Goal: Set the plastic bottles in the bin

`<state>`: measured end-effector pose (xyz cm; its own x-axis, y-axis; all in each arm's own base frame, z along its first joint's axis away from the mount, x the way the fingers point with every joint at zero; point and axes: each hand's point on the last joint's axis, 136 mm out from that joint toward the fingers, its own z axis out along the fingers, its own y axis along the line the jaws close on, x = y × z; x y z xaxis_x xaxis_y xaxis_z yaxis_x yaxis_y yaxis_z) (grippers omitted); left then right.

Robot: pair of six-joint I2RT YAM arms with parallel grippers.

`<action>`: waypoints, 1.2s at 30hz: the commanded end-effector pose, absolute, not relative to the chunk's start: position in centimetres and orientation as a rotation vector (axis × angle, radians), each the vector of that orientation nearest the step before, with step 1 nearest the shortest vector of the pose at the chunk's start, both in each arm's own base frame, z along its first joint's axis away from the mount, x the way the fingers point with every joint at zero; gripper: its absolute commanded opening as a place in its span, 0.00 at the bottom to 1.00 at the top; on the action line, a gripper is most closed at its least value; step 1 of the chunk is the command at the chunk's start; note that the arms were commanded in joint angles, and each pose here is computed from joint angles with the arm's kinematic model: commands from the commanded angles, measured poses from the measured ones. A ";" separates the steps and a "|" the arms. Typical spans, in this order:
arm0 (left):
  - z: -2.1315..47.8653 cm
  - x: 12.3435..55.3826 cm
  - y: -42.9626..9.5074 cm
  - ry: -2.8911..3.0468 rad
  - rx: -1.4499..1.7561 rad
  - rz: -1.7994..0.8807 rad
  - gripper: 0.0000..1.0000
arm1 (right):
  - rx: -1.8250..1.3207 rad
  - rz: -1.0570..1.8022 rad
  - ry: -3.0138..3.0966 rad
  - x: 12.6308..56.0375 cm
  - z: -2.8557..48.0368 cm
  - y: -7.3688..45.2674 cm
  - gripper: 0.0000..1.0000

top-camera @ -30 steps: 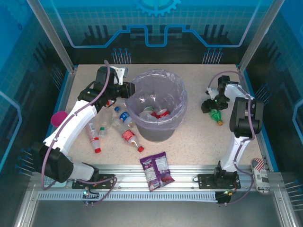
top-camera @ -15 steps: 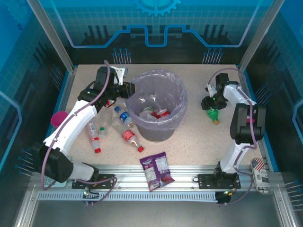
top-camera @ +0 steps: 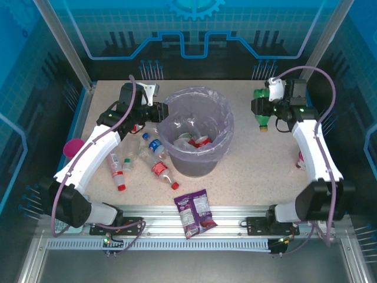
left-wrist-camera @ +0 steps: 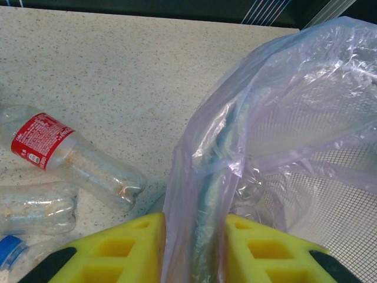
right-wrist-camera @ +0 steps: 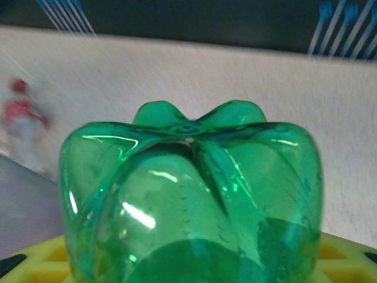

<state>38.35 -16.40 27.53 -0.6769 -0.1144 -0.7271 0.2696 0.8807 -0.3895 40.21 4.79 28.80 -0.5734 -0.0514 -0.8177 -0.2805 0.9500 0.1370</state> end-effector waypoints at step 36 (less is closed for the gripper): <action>26.8 40.7 -20.4 2.248 0.022 -0.633 0.30 | -0.935 0.582 2.141 33.7 24.8 30.3 0.56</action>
